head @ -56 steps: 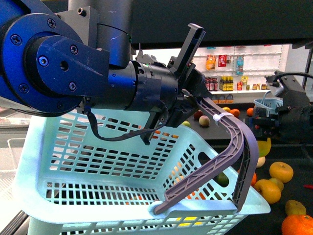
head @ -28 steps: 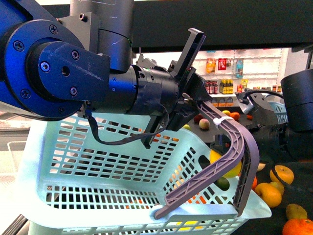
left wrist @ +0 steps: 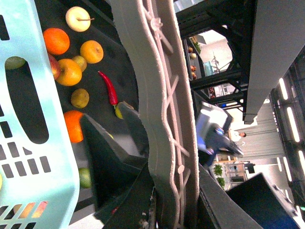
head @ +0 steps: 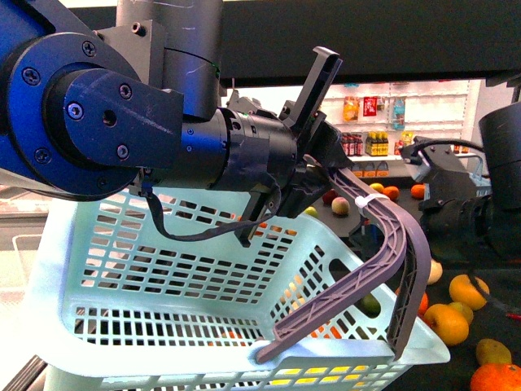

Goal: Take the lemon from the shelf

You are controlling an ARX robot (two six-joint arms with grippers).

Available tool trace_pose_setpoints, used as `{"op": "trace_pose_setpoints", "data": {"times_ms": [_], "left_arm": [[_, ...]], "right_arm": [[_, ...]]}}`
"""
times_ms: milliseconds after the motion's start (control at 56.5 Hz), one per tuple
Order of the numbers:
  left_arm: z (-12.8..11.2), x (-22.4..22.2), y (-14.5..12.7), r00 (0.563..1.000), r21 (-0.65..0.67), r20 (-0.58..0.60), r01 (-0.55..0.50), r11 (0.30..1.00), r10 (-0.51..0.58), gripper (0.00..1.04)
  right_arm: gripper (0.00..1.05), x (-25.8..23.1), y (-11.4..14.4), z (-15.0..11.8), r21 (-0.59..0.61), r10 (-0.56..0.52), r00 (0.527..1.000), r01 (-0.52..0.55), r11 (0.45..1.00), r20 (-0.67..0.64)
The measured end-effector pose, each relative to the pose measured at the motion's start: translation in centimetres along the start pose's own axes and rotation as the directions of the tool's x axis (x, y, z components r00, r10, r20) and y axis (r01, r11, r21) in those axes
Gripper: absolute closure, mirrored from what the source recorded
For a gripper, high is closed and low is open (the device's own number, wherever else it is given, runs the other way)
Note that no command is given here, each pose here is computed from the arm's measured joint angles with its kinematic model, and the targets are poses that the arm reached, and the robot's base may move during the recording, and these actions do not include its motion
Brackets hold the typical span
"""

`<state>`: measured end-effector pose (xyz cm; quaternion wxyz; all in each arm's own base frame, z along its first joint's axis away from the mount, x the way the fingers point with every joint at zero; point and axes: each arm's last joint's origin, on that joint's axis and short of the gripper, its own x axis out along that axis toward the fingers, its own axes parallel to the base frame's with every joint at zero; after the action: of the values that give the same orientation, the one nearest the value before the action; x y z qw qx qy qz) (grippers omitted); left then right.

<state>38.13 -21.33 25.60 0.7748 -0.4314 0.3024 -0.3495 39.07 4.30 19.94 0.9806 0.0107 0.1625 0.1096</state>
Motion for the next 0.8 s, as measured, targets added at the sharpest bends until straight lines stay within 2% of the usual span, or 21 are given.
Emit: {"op": "trace_pose_setpoints", "data": {"times_ms": [124,212,283,496,584,726,796], "left_arm": [[0.0,0.0,0.0,1.000,0.000,-0.001,0.001,1.000,-0.001,0.93],[0.0,0.0,0.0,1.000,-0.001,-0.001,0.001,1.000,-0.001,0.93],[0.0,0.0,0.0,1.000,0.000,-0.001,0.001,1.000,-0.001,0.93],[0.0,0.0,0.0,1.000,-0.001,-0.001,0.000,1.000,0.000,0.93],[0.0,0.0,0.0,1.000,0.000,-0.001,0.001,1.000,-0.001,0.93],[0.0,0.0,0.0,1.000,0.000,-0.001,0.000,1.000,0.000,0.93],[0.0,0.0,0.0,1.000,0.000,-0.001,0.001,1.000,-0.001,0.93]], "right_arm": [[0.07,-3.9,-0.4,0.8,-0.074,-0.082,0.994,0.088,0.993,0.069],[0.07,-7.3,-0.4,0.6,-0.085,-0.126,0.986,0.135,0.987,0.110],[0.07,-10.4,-0.3,-0.4,-0.080,-0.171,0.977,0.182,0.980,0.127],[0.08,-17.6,1.5,-4.7,-0.041,-0.225,0.965,0.232,0.972,0.134],[0.24,-20.5,2.2,-6.5,-0.011,-0.213,0.938,0.225,0.974,0.272],[0.48,-23.5,2.0,-10.1,-0.014,-0.180,0.948,0.190,0.982,0.263],[0.60,-24.6,1.5,-11.2,-0.002,-0.207,0.939,0.216,0.976,0.273]]}}
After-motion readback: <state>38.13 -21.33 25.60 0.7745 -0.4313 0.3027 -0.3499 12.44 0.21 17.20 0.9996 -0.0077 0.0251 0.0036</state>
